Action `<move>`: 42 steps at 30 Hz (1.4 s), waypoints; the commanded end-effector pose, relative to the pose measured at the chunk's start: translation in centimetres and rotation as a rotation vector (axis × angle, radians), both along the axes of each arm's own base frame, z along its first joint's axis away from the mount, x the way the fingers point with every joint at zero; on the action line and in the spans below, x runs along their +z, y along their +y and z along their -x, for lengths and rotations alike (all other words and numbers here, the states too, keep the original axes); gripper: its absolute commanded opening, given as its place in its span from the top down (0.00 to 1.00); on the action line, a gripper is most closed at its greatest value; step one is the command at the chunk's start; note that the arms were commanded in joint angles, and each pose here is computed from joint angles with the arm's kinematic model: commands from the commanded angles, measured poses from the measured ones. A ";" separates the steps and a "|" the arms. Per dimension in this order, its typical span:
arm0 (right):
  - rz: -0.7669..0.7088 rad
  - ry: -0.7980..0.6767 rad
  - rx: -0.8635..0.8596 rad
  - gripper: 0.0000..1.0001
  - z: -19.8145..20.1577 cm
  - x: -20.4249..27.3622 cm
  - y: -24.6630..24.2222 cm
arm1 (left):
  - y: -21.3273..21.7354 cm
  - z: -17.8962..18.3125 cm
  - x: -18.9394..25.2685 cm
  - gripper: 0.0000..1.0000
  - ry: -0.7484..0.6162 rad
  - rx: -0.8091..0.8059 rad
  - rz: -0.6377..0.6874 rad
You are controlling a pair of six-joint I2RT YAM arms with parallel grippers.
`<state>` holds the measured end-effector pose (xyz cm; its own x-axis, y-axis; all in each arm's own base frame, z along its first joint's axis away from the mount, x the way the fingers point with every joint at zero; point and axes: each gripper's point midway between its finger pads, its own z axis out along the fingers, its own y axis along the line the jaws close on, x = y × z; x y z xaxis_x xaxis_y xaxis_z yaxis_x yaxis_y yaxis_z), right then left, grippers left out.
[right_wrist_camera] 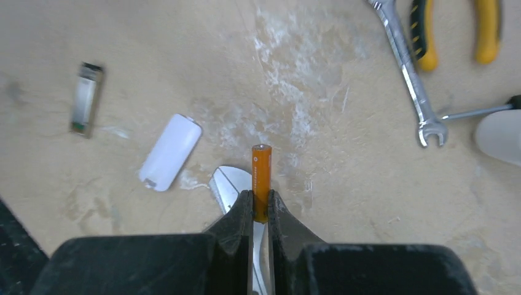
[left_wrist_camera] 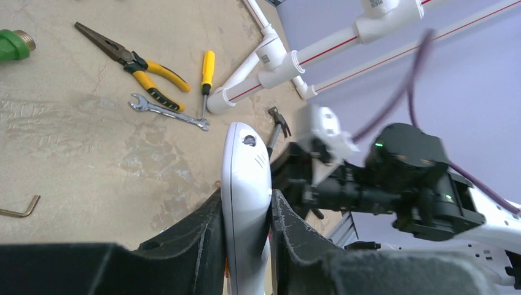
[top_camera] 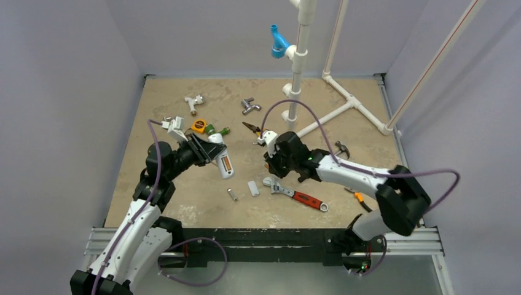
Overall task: Load the batteries into the remote control
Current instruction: Pick up the battery from the center of the board, then adjust the battery at the center of the board.
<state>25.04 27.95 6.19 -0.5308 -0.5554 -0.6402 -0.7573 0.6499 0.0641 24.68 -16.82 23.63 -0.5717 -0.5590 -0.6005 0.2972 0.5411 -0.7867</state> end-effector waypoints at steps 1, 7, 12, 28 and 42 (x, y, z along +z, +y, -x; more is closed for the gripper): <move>-0.306 -0.218 0.051 1.00 0.3 8.7 1.7 | 0.2 -0.8 2.9 1.00 -0.104 0.018 0.016; -0.599 -0.549 0.274 1.00 4.4 16.3 1.0 | 0.0 -0.9 3.3 1.00 -0.120 0.004 0.027; -0.749 -0.818 0.565 1.00 9.9 21.2 0.1 | -0.4 -0.8 3.9 1.00 -0.150 -0.025 0.036; -0.821 -1.028 0.940 1.00 15.7 24.4 -0.3 | -3.0 2.8 8.8 1.00 -0.440 -0.284 0.119; -0.816 -1.003 0.940 1.00 15.5 24.4 0.0 | -3.8 6.6 11.9 1.00 -0.665 -0.447 0.196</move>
